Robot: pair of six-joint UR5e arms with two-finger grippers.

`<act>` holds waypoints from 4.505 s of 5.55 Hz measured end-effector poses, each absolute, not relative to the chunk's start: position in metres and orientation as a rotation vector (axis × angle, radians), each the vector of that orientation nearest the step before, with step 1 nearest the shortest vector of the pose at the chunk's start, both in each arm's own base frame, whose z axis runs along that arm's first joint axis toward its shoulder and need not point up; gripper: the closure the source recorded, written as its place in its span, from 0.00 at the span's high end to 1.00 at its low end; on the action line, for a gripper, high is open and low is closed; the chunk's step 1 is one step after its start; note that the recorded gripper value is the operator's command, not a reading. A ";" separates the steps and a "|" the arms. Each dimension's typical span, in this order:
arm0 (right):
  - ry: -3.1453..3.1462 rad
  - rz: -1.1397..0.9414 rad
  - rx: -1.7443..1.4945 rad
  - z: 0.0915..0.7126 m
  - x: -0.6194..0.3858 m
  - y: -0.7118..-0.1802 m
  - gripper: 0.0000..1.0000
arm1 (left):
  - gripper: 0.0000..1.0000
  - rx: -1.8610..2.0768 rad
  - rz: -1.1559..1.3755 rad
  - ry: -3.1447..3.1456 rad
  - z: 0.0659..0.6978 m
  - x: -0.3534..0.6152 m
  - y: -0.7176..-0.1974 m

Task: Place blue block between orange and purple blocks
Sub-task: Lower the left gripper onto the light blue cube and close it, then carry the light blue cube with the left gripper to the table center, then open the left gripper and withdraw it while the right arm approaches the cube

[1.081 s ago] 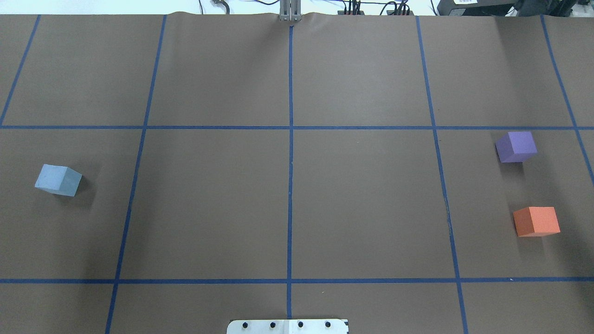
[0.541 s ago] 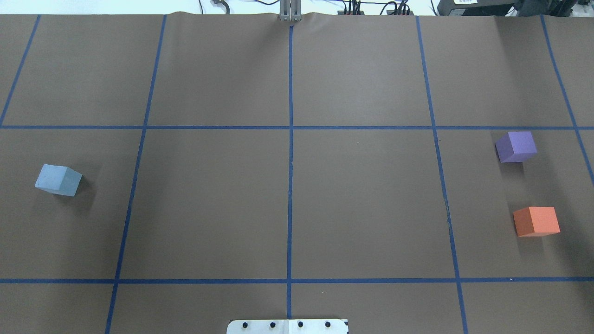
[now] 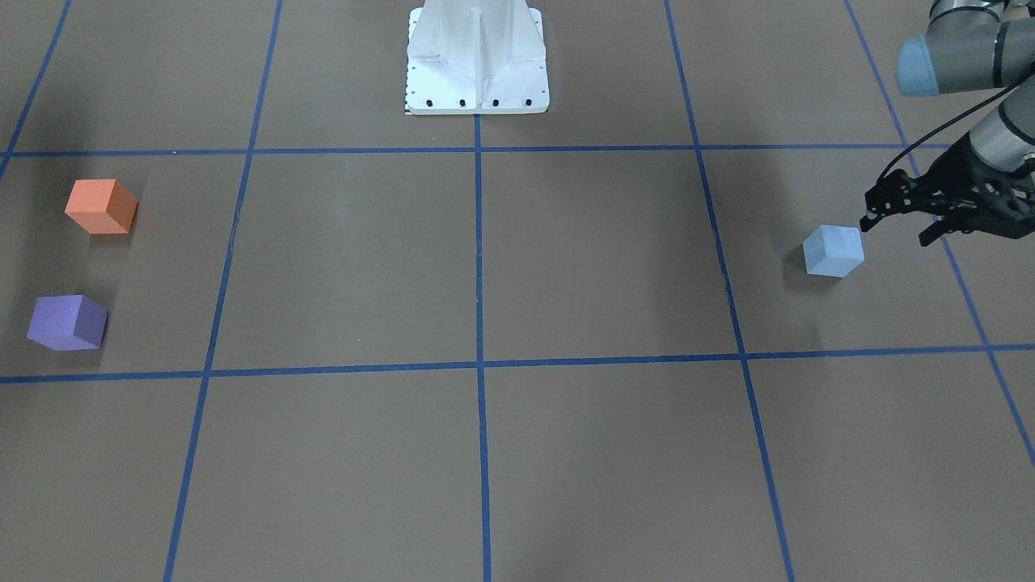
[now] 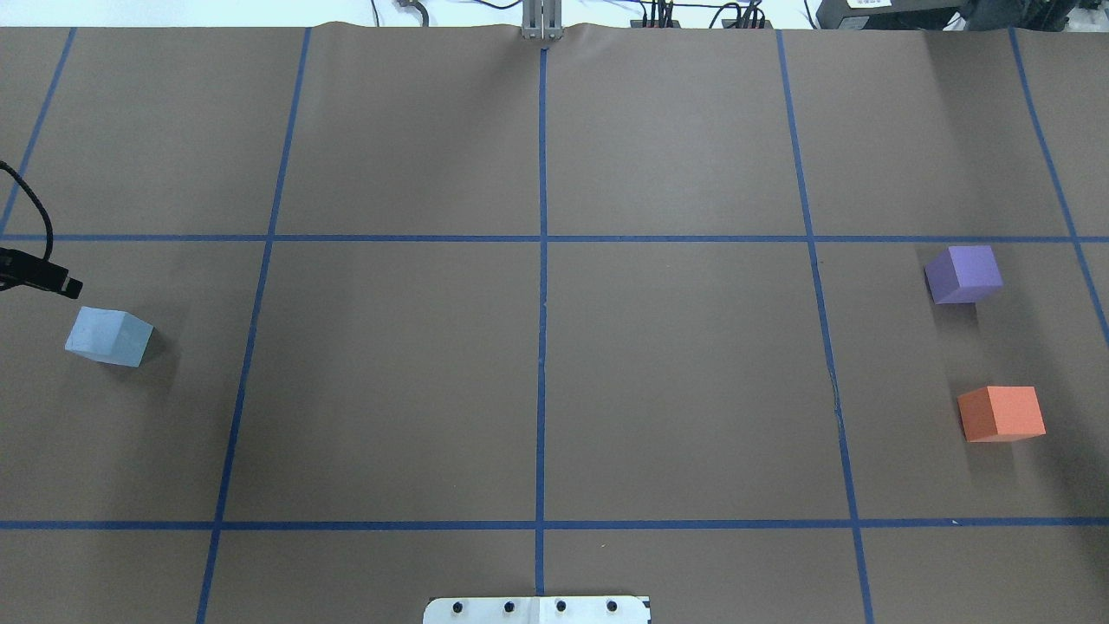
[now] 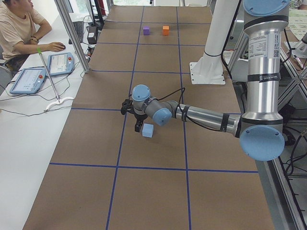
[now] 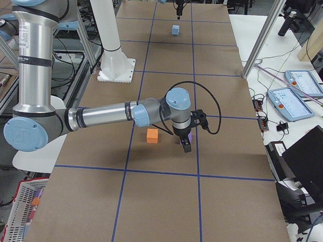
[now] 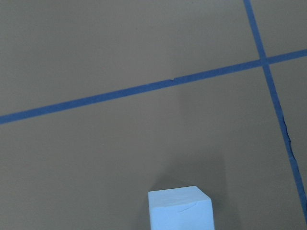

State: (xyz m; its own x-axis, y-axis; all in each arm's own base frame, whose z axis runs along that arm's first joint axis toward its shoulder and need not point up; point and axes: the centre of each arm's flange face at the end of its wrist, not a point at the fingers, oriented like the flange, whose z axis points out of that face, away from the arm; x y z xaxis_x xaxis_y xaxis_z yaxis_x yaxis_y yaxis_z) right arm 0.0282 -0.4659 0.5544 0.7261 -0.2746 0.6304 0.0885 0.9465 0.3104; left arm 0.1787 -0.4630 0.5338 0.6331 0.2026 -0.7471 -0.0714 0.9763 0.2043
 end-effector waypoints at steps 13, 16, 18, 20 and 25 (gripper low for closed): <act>-0.732 -0.199 0.255 0.562 0.028 -0.463 1.00 | 0.24 0.134 0.173 0.865 0.370 0.351 -0.514; -0.733 -0.199 0.258 0.560 0.028 -0.465 1.00 | 0.33 0.004 0.090 0.896 0.202 0.528 -0.513; -0.734 -0.198 0.258 0.560 0.028 -0.466 1.00 | 0.68 -0.009 0.032 0.845 0.163 0.599 -0.508; -0.734 -0.197 0.256 0.561 0.028 -0.465 1.00 | 1.00 0.019 0.018 0.807 0.163 0.621 -0.501; -0.809 -0.200 0.321 0.496 -0.005 -0.495 0.99 | 1.00 0.064 0.168 0.791 0.133 0.485 -0.540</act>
